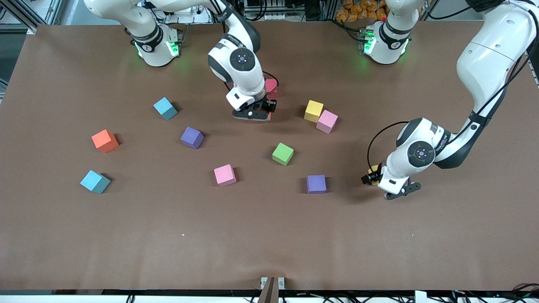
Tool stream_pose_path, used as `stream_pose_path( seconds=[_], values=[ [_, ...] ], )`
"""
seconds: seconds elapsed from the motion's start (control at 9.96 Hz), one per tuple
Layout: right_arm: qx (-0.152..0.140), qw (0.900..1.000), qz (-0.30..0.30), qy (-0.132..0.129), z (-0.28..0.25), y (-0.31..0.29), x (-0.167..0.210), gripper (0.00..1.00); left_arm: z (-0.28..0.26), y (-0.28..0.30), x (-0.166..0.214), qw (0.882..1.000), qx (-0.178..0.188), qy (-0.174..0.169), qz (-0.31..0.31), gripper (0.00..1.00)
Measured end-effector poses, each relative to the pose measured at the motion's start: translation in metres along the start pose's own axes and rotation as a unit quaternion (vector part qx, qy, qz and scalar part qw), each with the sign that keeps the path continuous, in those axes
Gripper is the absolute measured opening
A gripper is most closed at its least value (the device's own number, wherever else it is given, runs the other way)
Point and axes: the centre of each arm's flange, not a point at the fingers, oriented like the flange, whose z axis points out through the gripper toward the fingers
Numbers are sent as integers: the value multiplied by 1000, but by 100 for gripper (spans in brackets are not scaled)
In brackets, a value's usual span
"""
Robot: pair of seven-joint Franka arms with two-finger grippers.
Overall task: Form number 2 with 11 blocks
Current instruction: 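Grasp the yellow cube with the left gripper while the right gripper carries orange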
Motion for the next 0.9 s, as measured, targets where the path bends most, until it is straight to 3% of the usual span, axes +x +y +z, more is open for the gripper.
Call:
stream_pose_path(
  seconds=[0.2, 0.3, 0.4, 0.5, 0.9],
  values=[
    [0, 1000, -1, 0, 13, 0, -15, 56, -1, 0, 1, 1000, -1, 1, 0, 99],
    [1, 1000, -1, 0, 18, 1, -22, 56, -1, 0, 1, 1000, -1, 1, -1, 91],
    [-2, 1000, -1, -1, 23, 0, -30, 56, -1, -3, 3, 1000, -1, 1, -3, 72],
    [-4, 1000, -2, -2, 25, -2, -38, 56, -2, -5, 5, 1000, -2, 3, -6, 59],
    [-8, 1000, -5, -6, 37, -3, -48, 56, -32, -4, 12, 999, -4, 24, -31, 59]
  ],
)
